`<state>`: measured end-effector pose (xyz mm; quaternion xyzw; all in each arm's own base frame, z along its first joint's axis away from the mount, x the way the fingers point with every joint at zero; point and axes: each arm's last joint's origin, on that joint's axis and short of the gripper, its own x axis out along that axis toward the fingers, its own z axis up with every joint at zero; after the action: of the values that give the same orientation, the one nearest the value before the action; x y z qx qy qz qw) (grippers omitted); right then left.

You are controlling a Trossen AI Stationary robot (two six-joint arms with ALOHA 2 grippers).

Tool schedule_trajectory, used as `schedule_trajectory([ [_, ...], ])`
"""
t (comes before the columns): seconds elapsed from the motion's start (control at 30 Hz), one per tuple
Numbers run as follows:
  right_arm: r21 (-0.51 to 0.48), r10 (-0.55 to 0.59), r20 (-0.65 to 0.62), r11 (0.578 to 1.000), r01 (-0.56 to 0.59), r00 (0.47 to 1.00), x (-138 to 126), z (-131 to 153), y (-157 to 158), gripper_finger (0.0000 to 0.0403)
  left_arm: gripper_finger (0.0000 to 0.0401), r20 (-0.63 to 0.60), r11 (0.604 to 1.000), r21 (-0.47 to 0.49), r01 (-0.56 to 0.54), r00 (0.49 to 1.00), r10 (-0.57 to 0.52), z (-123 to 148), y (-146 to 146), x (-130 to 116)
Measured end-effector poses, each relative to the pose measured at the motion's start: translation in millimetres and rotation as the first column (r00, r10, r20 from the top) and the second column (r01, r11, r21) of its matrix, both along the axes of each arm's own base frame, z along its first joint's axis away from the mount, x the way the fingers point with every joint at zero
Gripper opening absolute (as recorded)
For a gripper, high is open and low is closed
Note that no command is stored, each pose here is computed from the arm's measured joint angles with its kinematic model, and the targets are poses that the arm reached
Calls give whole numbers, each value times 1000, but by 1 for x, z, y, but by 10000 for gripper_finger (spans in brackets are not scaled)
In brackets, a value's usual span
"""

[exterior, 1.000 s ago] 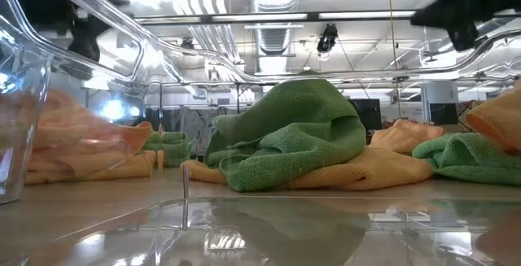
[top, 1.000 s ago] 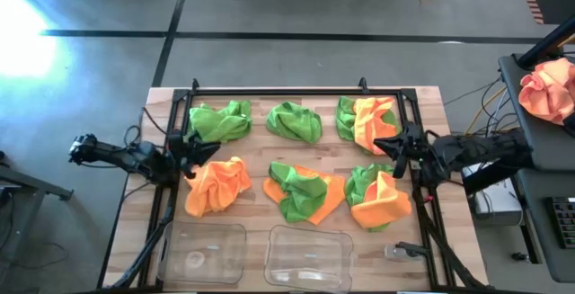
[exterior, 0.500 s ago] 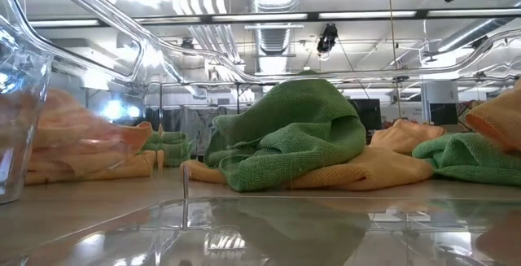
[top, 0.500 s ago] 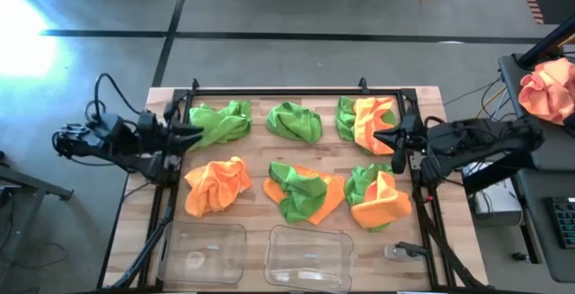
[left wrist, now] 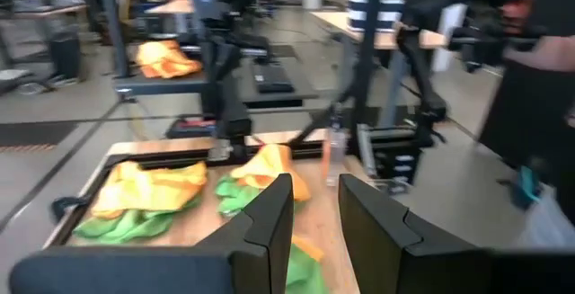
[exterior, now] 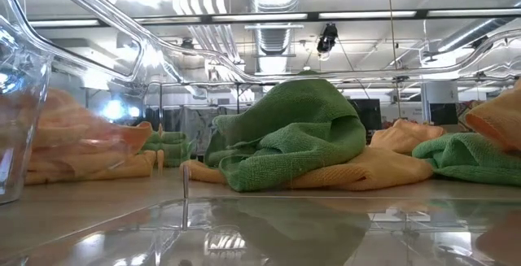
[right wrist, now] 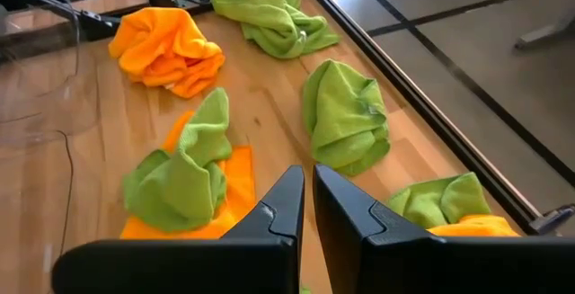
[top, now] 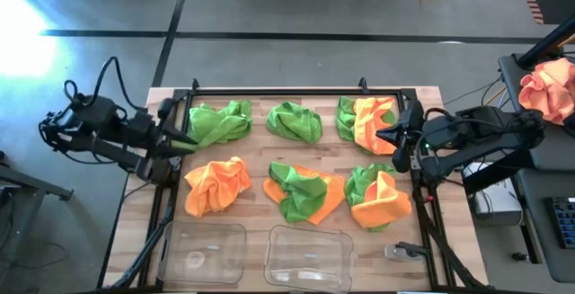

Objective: Sort microfiber towel by color & place in baskets
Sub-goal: Put the green towel into the left transparent bin

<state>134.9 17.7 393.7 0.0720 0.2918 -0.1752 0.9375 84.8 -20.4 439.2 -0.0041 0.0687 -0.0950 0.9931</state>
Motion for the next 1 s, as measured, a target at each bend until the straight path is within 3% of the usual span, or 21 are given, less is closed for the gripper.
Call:
schedule_trajectory([
  [0.23, -2, 0, -23, 1000, 0, 1000, 7, 2, 2, 22, 77, -21, 995, 50, 82, 997, -81, -5, -2, -2],
  [0.63, -11, -6, -62, 1000, 6, 998, 17, -3, 4, 22, 77, -91, 994, 102, 34, 996, -24, -34, -3, 11],
  [1.0, -55, 5, -247, 998, -19, 969, 16, -17, 4, 22, 77, 76, 995, 97, 2, 997, -9, -45, -14, 53],
])
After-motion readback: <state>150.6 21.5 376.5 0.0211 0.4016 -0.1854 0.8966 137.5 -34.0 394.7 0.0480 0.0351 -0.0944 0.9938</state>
